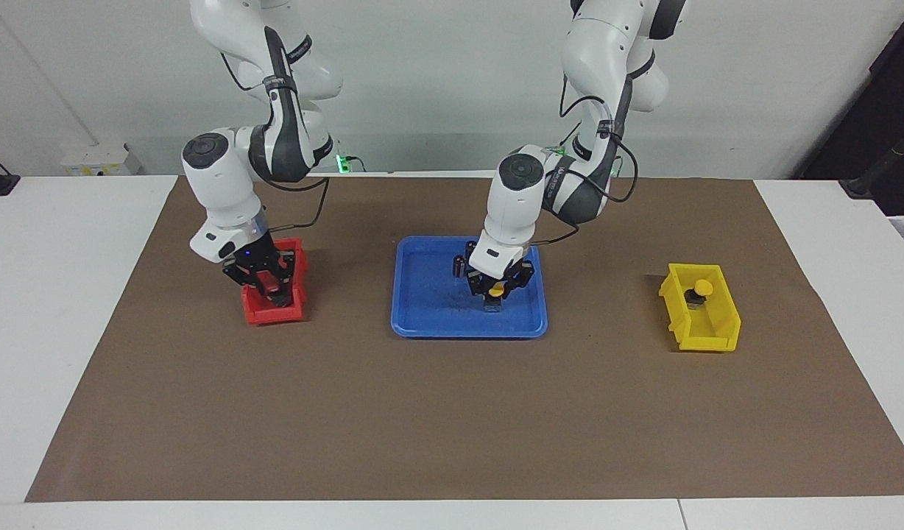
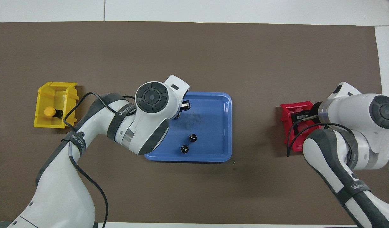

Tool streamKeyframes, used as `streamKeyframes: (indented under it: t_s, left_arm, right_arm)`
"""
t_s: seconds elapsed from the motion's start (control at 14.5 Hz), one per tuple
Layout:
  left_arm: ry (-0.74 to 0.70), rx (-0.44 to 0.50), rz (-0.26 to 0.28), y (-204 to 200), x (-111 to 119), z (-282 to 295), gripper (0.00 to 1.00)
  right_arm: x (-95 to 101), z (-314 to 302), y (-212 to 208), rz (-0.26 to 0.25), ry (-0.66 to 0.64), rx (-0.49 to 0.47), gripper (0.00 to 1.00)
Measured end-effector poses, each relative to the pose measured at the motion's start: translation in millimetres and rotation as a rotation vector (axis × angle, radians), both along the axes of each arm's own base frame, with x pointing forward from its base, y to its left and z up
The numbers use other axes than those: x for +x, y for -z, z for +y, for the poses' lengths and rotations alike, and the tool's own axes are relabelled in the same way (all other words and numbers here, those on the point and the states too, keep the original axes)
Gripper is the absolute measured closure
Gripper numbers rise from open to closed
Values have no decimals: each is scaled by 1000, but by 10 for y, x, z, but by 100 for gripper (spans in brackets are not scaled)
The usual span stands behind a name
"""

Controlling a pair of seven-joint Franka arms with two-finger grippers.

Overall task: Sort red and yellow buttons by color
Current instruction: 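Grasp the last yellow button with the left gripper while the right gripper releases red, then carry the yellow button into the yellow bin while the right gripper withdraws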

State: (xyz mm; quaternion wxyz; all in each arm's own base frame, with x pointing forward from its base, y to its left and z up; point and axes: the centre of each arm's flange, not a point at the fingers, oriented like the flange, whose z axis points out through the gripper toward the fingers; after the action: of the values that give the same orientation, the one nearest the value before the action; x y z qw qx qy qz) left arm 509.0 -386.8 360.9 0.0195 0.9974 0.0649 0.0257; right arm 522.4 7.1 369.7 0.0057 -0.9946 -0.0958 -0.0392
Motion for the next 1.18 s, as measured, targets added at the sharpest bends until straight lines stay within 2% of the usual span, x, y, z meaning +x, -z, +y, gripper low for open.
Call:
streamKeyframes:
  t_s: [0.07, 0.21, 0.28, 0.41, 0.62, 0.83, 1.18]
  left_arm:
    - [-18, 8, 7, -132, 90, 75, 60]
    - [-36, 27, 26, -503, 376, 438, 60]
    - [-26, 32, 32, -683, 540, 749, 60]
    - [13, 41, 44, -951, 850, 1627, 60]
    - [121, 47, 70, -1024, 1118, 2959, 61]
    - [173, 10, 81, -931, 1164, 3813, 61]
    - [189, 12, 48, -436, 1055, 4026, 61]
  right_arm:
    - [76, -8, -182, 23, -4, 1, 27]
    - [227, -20, -686, 55, -6, 3, 15]
    - [263, -22, -928, 67, -7, 3, 15]
    - [254, -39, -1362, 88, -6, 4, 2]
    - [119, -196, -1935, 134, 20, 7, 0]
    - [10, -330, -2436, 146, 41, 0, 0]
    - [11, -326, -2567, 149, 67, -14, 1]
